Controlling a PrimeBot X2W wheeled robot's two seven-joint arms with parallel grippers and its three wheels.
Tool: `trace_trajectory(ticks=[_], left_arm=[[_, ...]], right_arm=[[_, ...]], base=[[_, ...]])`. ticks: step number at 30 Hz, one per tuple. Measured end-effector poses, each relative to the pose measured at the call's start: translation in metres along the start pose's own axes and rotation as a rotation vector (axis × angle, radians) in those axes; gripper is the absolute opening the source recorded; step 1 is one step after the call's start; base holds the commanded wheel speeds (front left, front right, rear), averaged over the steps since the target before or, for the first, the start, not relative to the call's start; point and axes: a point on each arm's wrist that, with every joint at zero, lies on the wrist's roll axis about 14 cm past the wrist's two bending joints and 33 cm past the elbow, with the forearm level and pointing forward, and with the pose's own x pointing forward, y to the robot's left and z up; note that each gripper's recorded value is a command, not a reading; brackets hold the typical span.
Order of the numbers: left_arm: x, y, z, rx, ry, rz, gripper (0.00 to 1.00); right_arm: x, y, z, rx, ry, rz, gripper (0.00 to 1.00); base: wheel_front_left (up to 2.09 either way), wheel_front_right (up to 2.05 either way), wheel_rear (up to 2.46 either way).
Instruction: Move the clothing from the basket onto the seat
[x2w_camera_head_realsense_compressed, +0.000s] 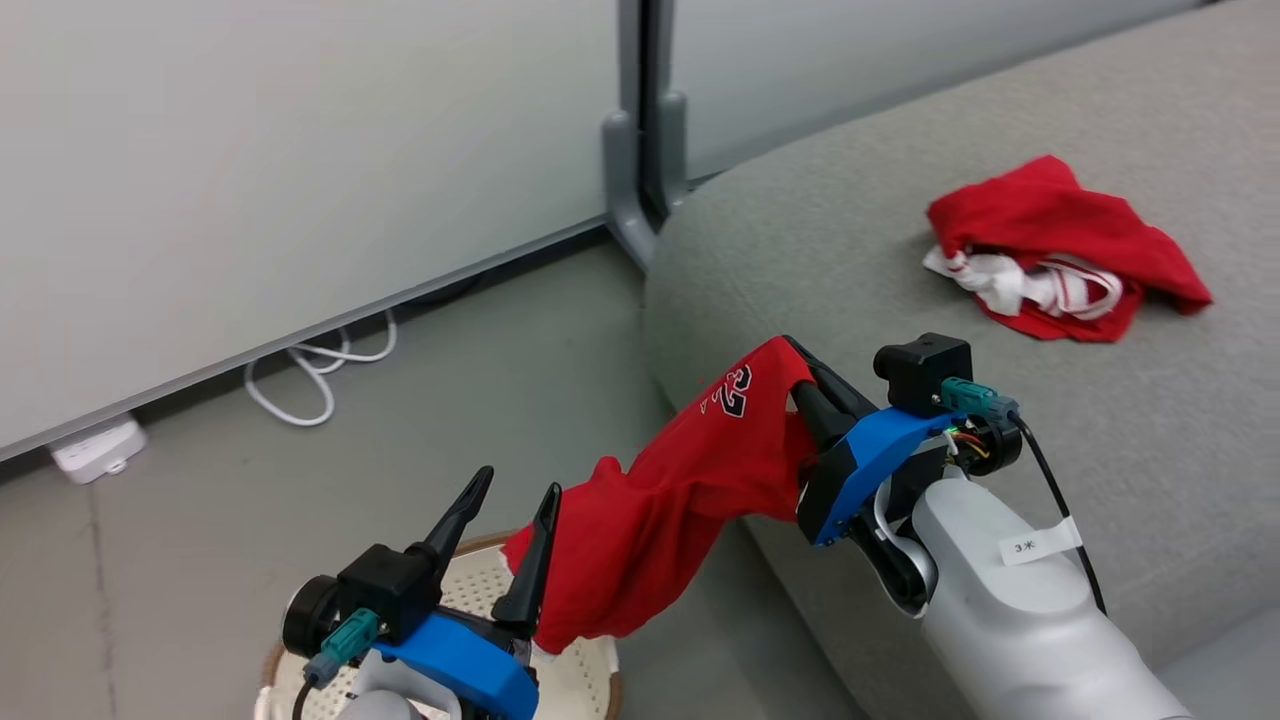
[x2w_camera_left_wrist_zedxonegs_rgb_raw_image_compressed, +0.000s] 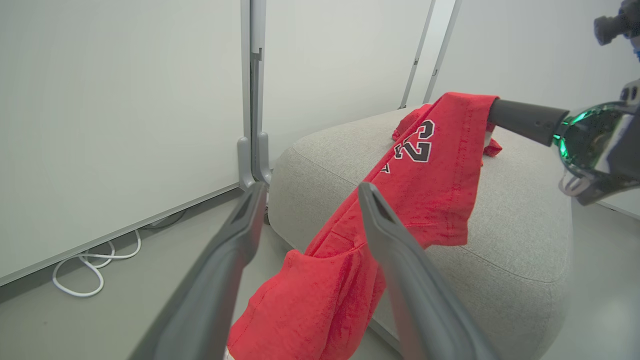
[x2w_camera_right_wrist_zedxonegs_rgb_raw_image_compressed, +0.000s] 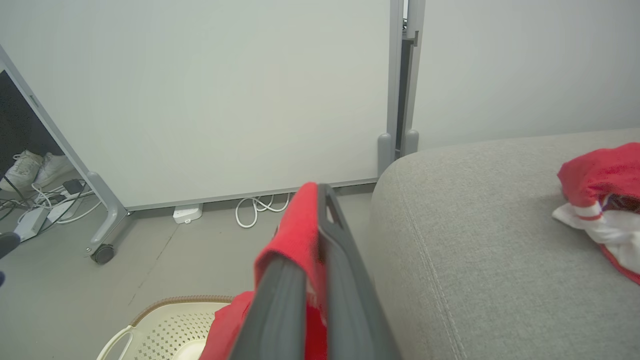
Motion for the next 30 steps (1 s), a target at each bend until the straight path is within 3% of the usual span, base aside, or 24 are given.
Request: trace_trajectory(ticks=[14,30], left_arm=[[0.039,-0.04,-0.014,-0.013,0.037,-0.164,1.0],[0.043,-0.041,-0.02,-0.019,0.05,-0.18,1.0]], right_arm=[[-0.037,-0.058,0.0,0.006,-0.008,-0.169,0.0],[-0.041,-0.071,-0.006,0.039,-0.003,-0.216,0.0]], base=[[0.0,0.0,0.0],[0.0,0.0,0.0]])
